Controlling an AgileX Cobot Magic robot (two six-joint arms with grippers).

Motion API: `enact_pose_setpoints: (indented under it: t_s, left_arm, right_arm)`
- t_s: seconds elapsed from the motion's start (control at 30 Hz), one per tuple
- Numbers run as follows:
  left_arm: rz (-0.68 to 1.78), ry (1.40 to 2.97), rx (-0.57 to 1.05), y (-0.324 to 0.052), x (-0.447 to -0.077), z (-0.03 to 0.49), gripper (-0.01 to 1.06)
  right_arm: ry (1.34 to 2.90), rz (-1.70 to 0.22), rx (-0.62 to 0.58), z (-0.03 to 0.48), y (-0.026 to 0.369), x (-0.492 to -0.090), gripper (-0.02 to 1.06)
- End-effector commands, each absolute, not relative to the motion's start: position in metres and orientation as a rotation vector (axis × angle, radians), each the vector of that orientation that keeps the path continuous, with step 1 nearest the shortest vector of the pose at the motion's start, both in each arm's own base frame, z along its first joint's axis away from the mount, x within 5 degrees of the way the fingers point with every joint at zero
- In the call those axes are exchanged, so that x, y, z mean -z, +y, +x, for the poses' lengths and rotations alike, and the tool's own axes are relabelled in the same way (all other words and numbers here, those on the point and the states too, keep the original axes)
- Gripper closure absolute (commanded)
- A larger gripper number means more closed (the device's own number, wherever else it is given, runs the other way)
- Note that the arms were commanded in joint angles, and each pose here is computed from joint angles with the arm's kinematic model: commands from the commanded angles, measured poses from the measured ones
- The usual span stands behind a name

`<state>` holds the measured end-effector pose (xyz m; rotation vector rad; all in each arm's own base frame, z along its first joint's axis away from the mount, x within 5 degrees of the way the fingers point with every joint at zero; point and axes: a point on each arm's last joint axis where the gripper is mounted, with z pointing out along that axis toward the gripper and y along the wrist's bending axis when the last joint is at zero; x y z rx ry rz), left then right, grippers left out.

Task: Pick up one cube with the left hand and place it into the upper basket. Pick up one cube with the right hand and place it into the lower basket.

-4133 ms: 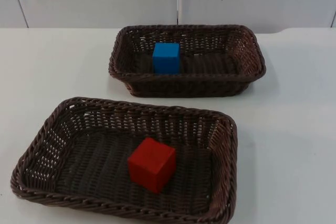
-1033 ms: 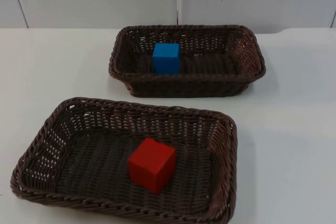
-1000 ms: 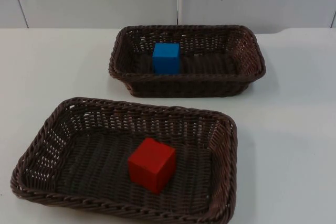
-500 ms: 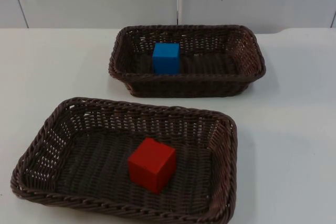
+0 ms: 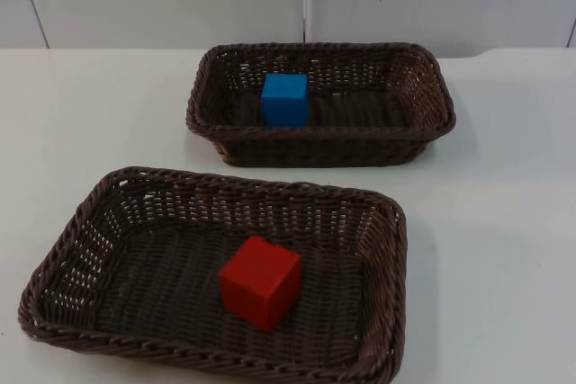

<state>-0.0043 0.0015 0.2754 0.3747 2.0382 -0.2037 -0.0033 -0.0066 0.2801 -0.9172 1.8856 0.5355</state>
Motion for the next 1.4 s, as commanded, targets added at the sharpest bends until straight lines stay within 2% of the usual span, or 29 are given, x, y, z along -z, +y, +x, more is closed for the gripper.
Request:
enact_pose_setpoints:
  t_s: [0.0, 1.37]
  left_arm:
    - [0.378, 2.038, 0.219, 0.0006, -0.2741, -0.0048, 0.00]
    - [0.378, 2.038, 0.217, 0.0007, -0.2741, -0.0047, 0.00]
  right_arm:
    - [1.875, -0.922, -0.531, -0.0032, -0.0068, -0.2799, -0.01]
    - [1.877, -0.918, -0.530, -0.0033, -0.0067, -0.2799, -0.01]
